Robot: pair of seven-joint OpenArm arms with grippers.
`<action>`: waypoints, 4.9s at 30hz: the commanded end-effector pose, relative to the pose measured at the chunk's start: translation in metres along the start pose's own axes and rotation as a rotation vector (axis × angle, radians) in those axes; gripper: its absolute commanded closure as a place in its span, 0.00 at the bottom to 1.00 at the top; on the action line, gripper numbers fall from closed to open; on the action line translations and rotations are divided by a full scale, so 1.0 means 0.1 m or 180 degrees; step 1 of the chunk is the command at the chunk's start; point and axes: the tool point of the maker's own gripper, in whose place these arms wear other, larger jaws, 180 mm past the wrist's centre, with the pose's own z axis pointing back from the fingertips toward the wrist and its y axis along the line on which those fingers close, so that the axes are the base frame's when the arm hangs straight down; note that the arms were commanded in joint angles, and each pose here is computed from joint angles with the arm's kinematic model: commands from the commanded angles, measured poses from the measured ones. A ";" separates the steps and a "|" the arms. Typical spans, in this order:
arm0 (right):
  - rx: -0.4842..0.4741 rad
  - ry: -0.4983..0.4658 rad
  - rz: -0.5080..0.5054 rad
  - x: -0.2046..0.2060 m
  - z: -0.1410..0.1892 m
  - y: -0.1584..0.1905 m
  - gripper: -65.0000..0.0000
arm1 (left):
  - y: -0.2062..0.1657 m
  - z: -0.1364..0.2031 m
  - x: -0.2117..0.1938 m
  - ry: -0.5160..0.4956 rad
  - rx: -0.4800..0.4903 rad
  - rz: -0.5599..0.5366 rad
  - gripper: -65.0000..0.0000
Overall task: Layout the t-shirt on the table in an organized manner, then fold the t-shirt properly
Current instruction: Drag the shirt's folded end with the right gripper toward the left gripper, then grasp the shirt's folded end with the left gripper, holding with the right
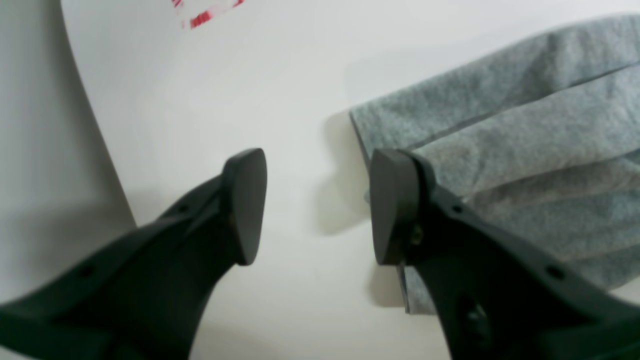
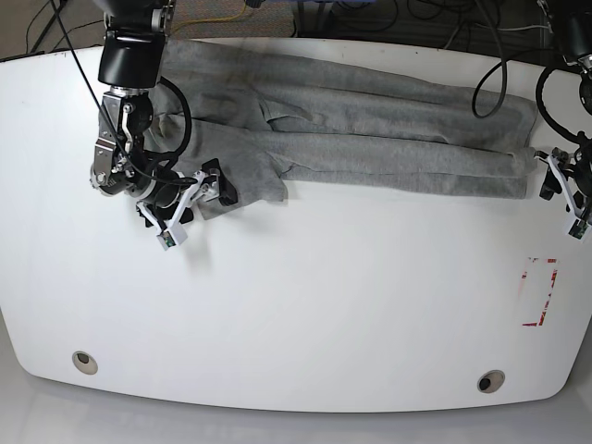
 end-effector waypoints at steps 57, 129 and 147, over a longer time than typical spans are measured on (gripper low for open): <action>0.1397 -0.0660 0.0303 0.30 0.94 1.32 1.00 | 0.01 0.02 0.11 -0.0126 0.0023 -0.0005 0.53; -0.0038 0.0453 0.0560 -0.87 0.77 0.34 0.87 | -0.82 -0.30 -1.12 0.0426 0.0052 0.0921 0.88; -0.0343 0.0442 0.0298 -0.74 0.62 -0.69 0.87 | -1.17 -0.55 -0.72 0.0301 -0.0317 0.0586 0.88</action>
